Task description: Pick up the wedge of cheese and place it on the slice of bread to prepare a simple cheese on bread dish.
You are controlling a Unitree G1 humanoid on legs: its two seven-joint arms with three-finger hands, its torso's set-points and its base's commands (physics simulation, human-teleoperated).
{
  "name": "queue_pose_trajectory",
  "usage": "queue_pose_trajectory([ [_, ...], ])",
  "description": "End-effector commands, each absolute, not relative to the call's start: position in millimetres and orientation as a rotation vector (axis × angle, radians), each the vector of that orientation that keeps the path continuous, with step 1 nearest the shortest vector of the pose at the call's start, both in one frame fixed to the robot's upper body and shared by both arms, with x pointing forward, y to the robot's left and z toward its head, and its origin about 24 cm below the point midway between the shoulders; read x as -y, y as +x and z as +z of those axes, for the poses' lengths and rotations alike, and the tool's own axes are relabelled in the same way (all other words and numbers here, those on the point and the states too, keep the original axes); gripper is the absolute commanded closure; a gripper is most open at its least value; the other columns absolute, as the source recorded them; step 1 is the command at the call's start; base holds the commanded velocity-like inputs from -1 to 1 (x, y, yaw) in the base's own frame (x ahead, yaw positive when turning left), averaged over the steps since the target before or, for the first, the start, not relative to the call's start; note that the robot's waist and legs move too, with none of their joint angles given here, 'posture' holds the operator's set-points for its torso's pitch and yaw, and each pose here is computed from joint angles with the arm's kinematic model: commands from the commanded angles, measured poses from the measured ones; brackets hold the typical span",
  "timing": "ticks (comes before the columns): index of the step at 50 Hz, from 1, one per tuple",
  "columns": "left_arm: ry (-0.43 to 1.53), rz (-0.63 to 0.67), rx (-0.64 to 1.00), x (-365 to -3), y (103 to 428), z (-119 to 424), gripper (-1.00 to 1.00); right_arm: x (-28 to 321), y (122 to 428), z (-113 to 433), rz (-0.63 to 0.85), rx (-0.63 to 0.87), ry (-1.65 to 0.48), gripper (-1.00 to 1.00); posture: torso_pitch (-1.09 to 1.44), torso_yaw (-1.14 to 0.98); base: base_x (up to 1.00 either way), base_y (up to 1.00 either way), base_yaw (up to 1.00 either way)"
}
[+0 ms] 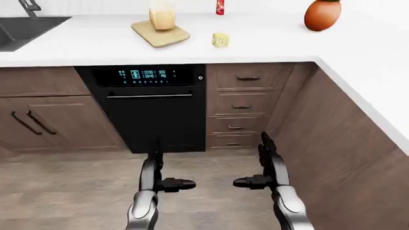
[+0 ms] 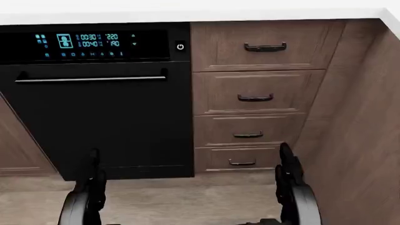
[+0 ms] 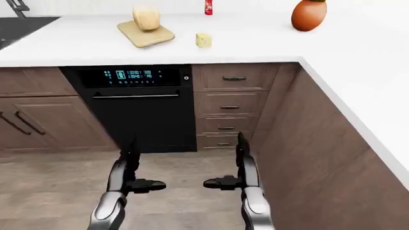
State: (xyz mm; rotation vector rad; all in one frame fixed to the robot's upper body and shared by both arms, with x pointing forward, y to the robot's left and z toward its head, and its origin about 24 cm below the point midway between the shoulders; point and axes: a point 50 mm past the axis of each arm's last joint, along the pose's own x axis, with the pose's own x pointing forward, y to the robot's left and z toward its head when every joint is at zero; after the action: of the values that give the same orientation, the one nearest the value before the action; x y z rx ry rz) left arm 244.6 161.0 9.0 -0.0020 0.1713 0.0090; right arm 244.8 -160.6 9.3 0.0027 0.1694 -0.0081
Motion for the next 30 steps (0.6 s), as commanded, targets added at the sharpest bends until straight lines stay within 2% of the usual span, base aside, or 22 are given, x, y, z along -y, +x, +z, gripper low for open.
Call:
queue_pose_trajectory([
  [1,0.004,0.002,0.009,-162,258,50,-1.00,158,253,44,0.008,-0.005,-0.003,-1.00,0.00,0.00,0.00,0.00,0.00],
  [8,0.011,-0.006,0.019,-159,257,54,-1.00,155,258,47,0.013,0.011,-0.023,-1.00,0.00,0.00,0.00,0.00,0.00],
  [12,0.009,-0.012,0.024,-157,258,69,-1.00,150,263,68,0.027,0.039,-0.036,-1.00,0.00,0.00,0.00,0.00,0.00],
  [22,0.023,0.007,0.128,-170,265,143,-1.00,151,267,116,0.026,0.116,-0.046,-1.00,0.00,0.00,0.00,0.00,0.00],
  [25,0.033,0.013,0.168,-173,267,167,-1.00,149,264,135,0.054,0.184,-0.025,-1.00,0.00,0.00,0.00,0.00,0.00],
  [30,0.048,0.020,0.216,-178,270,196,-1.00,146,259,153,0.078,0.217,-0.034,-1.00,0.00,0.00,0.00,0.00,0.00],
])
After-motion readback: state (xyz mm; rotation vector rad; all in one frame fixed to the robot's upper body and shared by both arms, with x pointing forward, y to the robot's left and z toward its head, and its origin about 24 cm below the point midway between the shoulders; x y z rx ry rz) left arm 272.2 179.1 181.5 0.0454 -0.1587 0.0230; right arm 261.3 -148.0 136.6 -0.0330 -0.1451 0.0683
